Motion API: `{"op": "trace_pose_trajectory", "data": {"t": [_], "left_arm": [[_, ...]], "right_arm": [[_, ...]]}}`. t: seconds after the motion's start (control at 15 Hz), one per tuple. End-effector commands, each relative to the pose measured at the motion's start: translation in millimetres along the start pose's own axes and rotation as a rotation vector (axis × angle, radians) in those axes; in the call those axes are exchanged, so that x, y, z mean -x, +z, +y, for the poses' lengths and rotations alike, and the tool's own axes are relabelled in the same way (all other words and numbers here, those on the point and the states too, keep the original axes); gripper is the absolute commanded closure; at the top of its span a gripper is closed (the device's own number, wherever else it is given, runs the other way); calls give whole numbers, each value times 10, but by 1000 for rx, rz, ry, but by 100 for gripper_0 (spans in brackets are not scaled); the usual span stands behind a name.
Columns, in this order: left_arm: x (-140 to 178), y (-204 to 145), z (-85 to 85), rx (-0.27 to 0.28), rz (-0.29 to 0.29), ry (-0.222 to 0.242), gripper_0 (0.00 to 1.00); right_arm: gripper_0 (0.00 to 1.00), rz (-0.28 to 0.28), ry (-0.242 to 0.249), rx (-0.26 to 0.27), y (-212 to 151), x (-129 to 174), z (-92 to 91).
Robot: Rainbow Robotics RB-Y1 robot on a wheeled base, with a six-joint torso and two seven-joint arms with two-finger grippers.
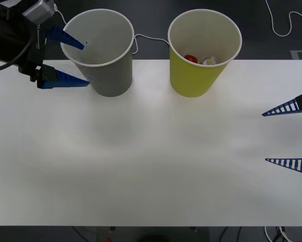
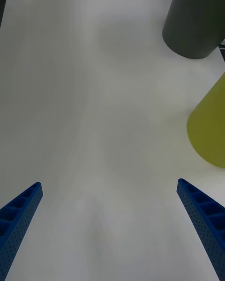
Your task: Put the can into the green bin and the plastic bottle into the gray bin
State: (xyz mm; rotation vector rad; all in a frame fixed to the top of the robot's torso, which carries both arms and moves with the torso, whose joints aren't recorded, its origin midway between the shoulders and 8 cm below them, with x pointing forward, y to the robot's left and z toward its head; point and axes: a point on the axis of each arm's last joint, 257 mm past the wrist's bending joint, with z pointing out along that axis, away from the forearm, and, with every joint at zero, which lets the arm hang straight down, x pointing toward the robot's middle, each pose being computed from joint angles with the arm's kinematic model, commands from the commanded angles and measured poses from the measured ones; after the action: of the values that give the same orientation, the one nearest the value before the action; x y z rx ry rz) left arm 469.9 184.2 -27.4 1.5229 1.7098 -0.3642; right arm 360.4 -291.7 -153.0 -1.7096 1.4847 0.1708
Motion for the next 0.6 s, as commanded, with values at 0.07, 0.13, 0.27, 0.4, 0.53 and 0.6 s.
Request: {"op": "trace_pose_trajectory", "data": {"t": [0.07, 0.13, 0.27, 0.4, 0.53, 0.6], "left_arm": [[-314, -116, -136, -24, -1, 41, 0], [-397, -144, -166, -22, -8, 57, 0], [-613, -172, -266, -27, -17, 87, 0], [-832, -173, -399, -45, -17, 123, 0], [-1008, -187, -485, -55, -3, 160, 0], [-1123, -201, -535, -63, 14, 186, 0]], "right_arm": [[0, 0, 0, 0, 0, 0, 0], [0, 0, 0, 0, 0, 0, 0], [0, 0, 0, 0, 0, 0, 0], [0, 0, 0, 0, 0, 0, 0], [0, 0, 0, 0, 0, 0, 0], [0, 0, 0, 0, 0, 0, 0]]}}
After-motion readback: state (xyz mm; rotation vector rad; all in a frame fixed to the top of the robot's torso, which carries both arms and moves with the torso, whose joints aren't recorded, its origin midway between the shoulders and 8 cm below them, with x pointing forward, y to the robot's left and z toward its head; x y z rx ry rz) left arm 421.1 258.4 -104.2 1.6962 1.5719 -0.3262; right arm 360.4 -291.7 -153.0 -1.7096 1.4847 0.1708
